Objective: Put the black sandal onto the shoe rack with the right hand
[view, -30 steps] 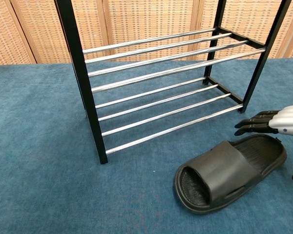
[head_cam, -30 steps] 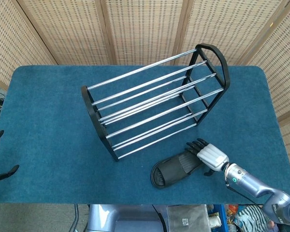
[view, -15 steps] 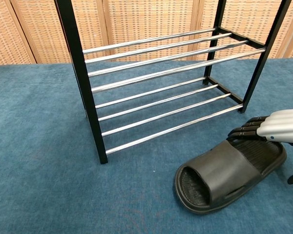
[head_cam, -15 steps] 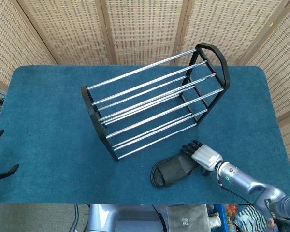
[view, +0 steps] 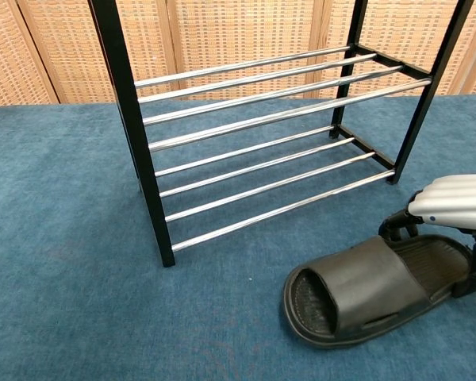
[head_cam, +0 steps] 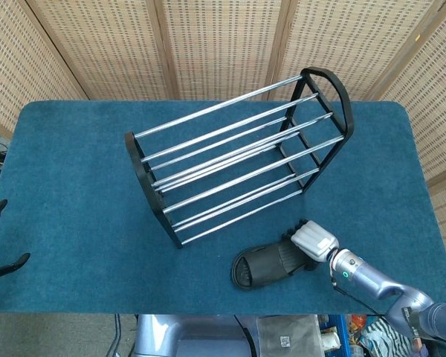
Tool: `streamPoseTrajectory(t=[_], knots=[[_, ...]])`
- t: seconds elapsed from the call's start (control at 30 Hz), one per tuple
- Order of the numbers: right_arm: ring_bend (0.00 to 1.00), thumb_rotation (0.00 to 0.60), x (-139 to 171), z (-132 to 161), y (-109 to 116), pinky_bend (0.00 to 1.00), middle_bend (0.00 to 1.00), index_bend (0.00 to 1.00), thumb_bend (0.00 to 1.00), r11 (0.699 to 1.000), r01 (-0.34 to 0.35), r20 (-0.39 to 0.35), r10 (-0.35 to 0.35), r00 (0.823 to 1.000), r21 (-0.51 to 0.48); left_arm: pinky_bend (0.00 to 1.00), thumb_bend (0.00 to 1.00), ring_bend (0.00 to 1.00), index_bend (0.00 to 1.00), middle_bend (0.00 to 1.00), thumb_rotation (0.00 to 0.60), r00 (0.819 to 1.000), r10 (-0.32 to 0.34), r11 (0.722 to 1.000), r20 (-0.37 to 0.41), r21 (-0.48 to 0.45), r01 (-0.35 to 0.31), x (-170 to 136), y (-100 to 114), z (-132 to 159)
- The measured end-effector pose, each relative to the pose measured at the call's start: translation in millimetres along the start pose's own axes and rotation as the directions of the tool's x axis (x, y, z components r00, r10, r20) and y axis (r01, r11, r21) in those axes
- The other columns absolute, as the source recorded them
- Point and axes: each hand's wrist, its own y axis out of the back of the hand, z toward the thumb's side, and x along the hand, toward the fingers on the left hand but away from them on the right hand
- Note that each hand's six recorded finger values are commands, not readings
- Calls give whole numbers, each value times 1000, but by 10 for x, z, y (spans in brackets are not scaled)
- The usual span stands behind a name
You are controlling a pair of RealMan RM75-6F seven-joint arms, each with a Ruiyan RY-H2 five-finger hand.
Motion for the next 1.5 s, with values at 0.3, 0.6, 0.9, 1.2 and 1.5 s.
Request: streamPoseTrajectory(t=[0.3, 0.6, 0.9, 1.2, 1.5], knots=[[454, 600, 212, -67, 64, 355, 615, 584, 284, 995, 53, 30, -51, 998, -81, 0, 182, 0, 0, 0, 600, 1000, -11, 1000, 6, 1, 11, -2, -18, 14], [469, 600, 503, -232, 158, 370, 621, 584, 321, 982, 111, 137, -90, 986, -151, 0, 183, 0, 0, 0, 600, 1000, -17, 1000, 17, -6, 18, -29, -13, 29], [490, 600, 617, -279, 267, 385, 626, 584, 412, 951, 186, 296, -109, 949, -245, 0, 183, 0, 0, 0, 600, 999, -27, 1000, 32, -14, 27, -58, -5, 39], [508, 600, 510, -172, 285, 395, 628, 584, 437, 915, 219, 441, -52, 896, -338, 0, 182, 0, 0, 0, 600, 999, -31, 999, 33, -25, 32, -71, 14, 21], [513, 600, 217, 55, 376, 402, 627, 584, 437, 857, 287, 553, -3, 833, -428, 0, 182, 0, 0, 0, 600, 999, -39, 999, 31, -32, 40, -62, 21, -5]])
